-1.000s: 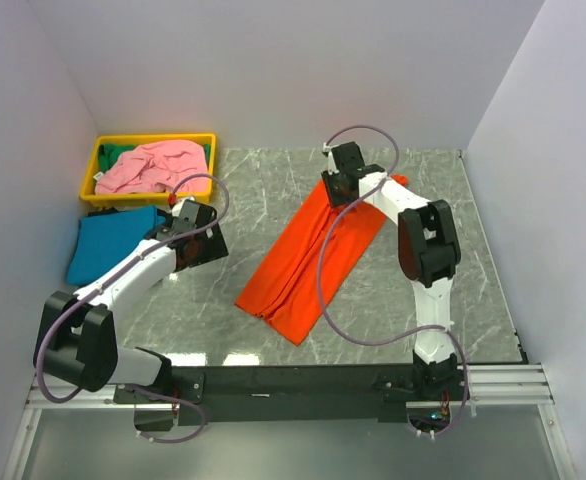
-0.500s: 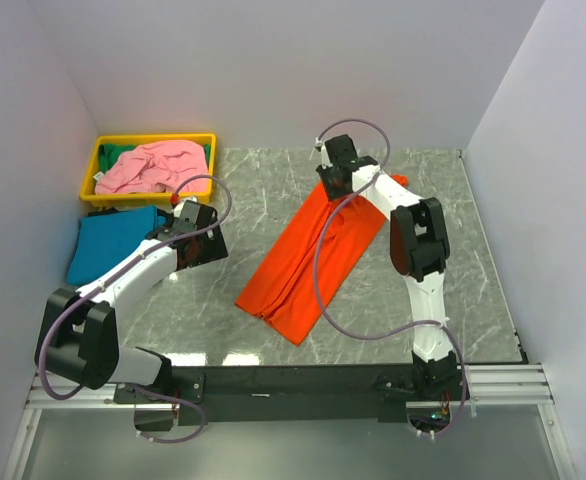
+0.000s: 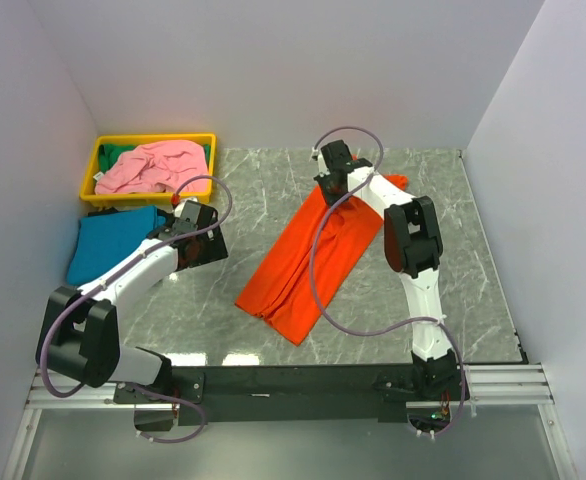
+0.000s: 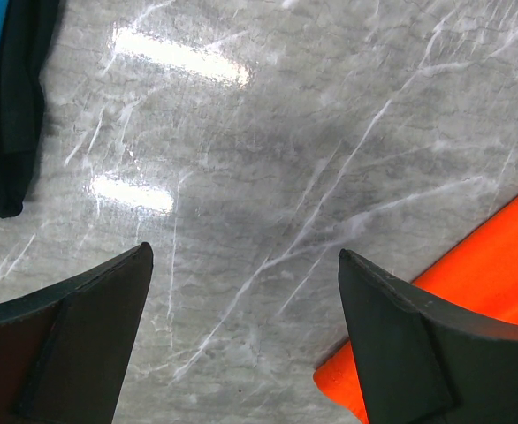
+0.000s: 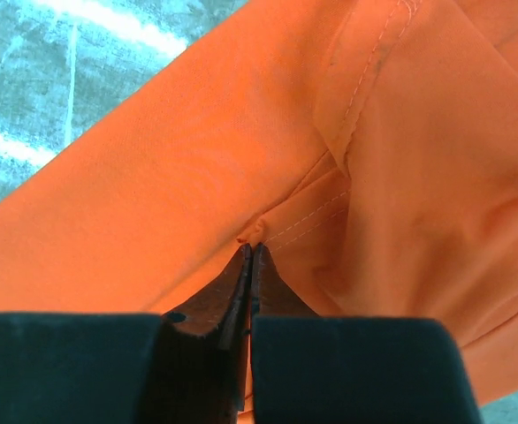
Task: Fold and stack the t-shirts
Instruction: Fold the tshirt
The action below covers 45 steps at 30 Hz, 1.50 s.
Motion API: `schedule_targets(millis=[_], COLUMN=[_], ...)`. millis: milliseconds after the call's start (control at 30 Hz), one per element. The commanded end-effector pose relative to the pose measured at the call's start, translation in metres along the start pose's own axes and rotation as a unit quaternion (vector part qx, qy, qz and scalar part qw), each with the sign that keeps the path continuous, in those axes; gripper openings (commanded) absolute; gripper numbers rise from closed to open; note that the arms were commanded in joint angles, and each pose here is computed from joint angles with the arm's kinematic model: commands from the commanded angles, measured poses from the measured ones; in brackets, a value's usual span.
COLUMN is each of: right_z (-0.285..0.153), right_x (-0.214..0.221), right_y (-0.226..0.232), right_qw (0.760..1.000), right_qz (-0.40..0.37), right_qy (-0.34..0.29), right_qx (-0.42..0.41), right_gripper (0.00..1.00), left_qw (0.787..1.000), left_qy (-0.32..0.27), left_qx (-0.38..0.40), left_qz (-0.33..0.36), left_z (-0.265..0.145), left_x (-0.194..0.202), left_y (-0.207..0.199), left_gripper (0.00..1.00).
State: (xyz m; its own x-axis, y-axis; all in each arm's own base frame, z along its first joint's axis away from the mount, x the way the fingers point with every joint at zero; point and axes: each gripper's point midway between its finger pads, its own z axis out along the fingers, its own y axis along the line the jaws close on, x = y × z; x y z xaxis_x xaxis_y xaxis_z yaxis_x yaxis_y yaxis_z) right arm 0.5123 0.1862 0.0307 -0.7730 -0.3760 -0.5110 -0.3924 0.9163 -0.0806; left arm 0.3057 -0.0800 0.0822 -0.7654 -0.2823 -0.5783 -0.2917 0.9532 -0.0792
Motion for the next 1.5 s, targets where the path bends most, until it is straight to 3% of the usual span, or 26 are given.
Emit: schedule_targets(millis=[0, 367, 633, 800, 900, 933, 1033, 1200, 1333, 1467], right_z=[-0.024, -0.069, -0.061, -0.07, -0.084, -0.102, -0.12, -0.127, -0.139, -0.136], right_x=[-0.022, -0.037, -0.017, -0.007, 0.001, -0.009, 0.013, 0.065, 0.098, 0.14], right_y=[0.001, -0.002, 0.015, 0.024, 0.025, 0.025, 0.032, 0.068, 0.113, 0.141], right_qw=[0.999, 0.995, 0.996, 0.996, 0.994, 0.99, 0.982, 0.963, 0.957, 0.963], right_qz=[-0.005, -0.016, -0.02, 0.01, 0.056, 0.074, 0.134, 0.219, 0.212, 0.184], right_qy=[-0.041, -0.094, -0.073, -0.064, -0.072, -0.104, -0.109, -0.073, -0.052, 0.005], right_qx=[0.002, 0.006, -0.043, -0.064, -0.061, -0.063, -0.074, -0.138, -0.193, -0.197], right_gripper=[0.0, 0.01, 0.07, 0.2, 0.33, 0.39, 0.45, 0.46, 0.45, 0.44], left_qw=[1.0, 1.0, 1.0, 1.0, 0.999, 0.999, 0.997, 0.995, 0.993, 0.993], left_qy=[-0.011, -0.007, 0.0, 0.014, 0.029, 0.037, 0.053, 0.076, 0.092, 0.098], left_qx=[0.0, -0.002, 0.0, 0.01, 0.027, 0.036, 0.047, 0.056, 0.057, 0.054], left_qz=[0.004, 0.007, 0.01, 0.012, 0.013, 0.012, 0.015, 0.032, 0.039, 0.041], left_z=[0.002, 0.004, 0.005, 0.007, 0.006, 0.006, 0.006, 0.004, 0.003, 0.001], left_x=[-0.006, -0.004, -0.001, 0.005, 0.013, 0.016, 0.025, 0.04, 0.053, 0.059], left_y=[0.0, 0.0, -0.001, -0.004, -0.009, -0.012, -0.016, -0.023, -0.027, -0.027], left_gripper=[0.91, 0.91, 0.91, 0.91, 0.92, 0.92, 0.93, 0.93, 0.93, 0.9])
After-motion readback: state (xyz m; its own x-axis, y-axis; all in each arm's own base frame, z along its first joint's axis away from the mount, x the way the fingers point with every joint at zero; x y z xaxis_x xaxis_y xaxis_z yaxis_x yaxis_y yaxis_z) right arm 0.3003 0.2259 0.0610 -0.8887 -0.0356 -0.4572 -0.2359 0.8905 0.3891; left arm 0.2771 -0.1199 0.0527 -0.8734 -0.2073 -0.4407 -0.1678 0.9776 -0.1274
